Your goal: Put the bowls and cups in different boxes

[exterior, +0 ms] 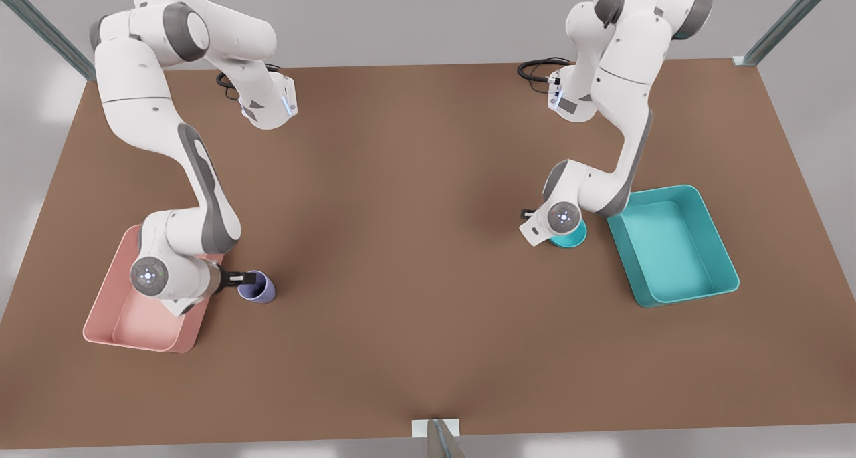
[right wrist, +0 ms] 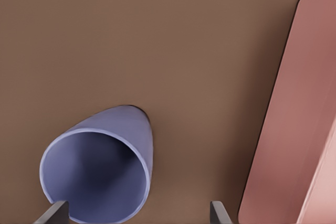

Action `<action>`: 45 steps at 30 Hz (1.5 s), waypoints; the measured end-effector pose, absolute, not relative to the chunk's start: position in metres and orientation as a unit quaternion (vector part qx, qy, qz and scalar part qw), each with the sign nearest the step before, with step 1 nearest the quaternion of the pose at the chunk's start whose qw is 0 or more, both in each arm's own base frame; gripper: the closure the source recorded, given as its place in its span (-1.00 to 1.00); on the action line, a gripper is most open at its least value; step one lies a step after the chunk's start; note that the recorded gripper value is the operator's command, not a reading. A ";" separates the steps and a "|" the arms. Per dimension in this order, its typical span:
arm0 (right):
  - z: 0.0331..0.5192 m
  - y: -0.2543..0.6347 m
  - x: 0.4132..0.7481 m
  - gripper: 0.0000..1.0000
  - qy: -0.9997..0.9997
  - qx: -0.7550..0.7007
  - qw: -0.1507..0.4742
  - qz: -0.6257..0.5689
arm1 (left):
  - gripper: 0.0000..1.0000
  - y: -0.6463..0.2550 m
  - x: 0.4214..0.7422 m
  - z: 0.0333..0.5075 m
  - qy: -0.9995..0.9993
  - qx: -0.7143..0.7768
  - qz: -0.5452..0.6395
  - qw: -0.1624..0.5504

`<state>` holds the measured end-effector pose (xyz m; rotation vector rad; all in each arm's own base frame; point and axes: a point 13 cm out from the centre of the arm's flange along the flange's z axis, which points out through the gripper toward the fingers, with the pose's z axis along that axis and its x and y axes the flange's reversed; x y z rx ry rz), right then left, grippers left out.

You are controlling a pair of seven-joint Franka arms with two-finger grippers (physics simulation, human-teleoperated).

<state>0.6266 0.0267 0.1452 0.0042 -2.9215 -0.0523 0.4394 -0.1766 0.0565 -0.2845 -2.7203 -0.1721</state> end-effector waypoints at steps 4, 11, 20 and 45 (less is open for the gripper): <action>0.128 0.025 0.622 -1.00 -0.995 -0.006 0.098 -0.022 | 0.12 -0.177 0.435 0.043 -0.975 -0.095 -0.061 0.194; 0.094 0.020 0.621 -0.79 -0.994 -0.021 0.101 -0.031 | 0.57 -0.179 0.451 0.055 -0.981 -0.076 -0.063 0.168; 0.094 0.027 0.629 0.57 -0.995 -0.018 0.092 -0.041 | 0.57 -0.134 0.571 0.214 -0.993 -0.002 -0.065 0.100; 0.162 -0.221 0.638 0.57 -0.995 -0.044 0.079 -0.049 | -1.00 0.092 0.604 0.213 -0.981 0.140 -0.065 0.117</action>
